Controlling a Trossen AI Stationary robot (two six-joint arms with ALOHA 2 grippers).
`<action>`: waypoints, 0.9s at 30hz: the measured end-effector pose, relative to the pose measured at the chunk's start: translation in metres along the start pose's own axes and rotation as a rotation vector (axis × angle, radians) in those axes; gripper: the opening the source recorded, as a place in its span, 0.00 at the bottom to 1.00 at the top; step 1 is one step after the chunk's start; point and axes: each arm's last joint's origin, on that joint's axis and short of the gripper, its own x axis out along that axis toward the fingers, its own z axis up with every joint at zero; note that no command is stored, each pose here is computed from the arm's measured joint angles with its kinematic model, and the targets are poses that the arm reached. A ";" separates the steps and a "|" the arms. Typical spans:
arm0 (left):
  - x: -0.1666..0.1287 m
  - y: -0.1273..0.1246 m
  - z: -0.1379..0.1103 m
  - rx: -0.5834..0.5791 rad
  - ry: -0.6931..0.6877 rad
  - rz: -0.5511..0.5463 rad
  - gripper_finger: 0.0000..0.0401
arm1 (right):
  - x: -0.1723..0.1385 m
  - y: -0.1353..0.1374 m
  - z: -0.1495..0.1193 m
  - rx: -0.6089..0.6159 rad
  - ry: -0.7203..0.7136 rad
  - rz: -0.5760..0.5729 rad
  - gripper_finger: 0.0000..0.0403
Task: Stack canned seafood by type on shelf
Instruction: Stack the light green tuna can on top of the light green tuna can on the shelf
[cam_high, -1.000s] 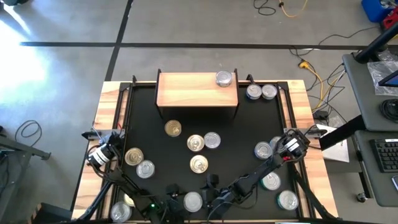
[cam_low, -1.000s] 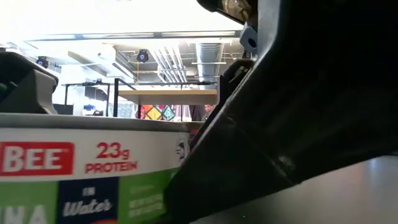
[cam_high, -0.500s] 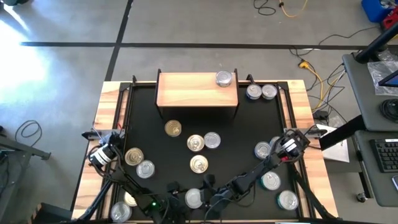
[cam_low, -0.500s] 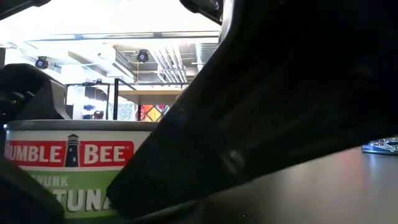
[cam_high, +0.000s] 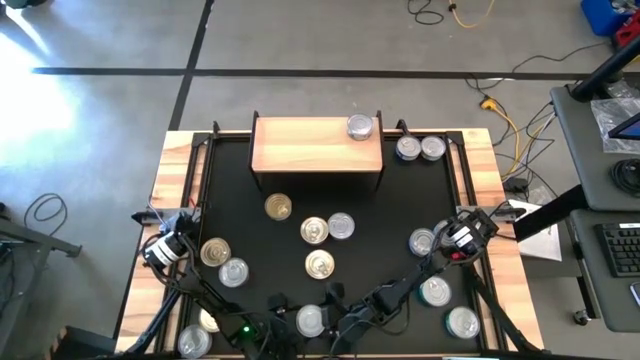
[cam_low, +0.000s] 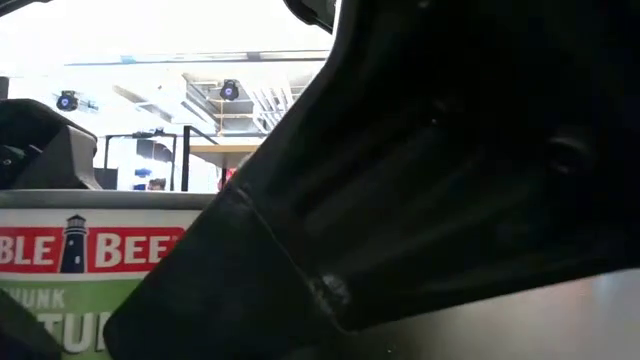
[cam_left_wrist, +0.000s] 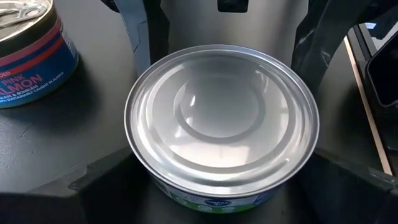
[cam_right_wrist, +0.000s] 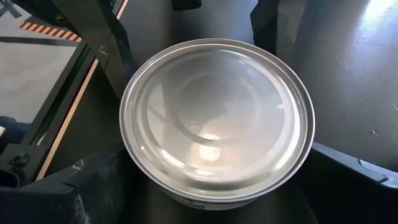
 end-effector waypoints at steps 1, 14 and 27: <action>0.000 0.000 0.000 0.000 0.000 0.001 0.95 | 0.000 0.000 0.000 0.000 0.000 -0.001 0.95; -0.006 0.004 0.007 0.025 0.046 -0.001 0.95 | -0.004 0.000 0.004 0.006 0.009 -0.010 0.87; -0.052 0.018 0.025 0.105 0.216 0.021 0.95 | -0.040 0.007 0.037 -0.010 0.023 0.042 0.85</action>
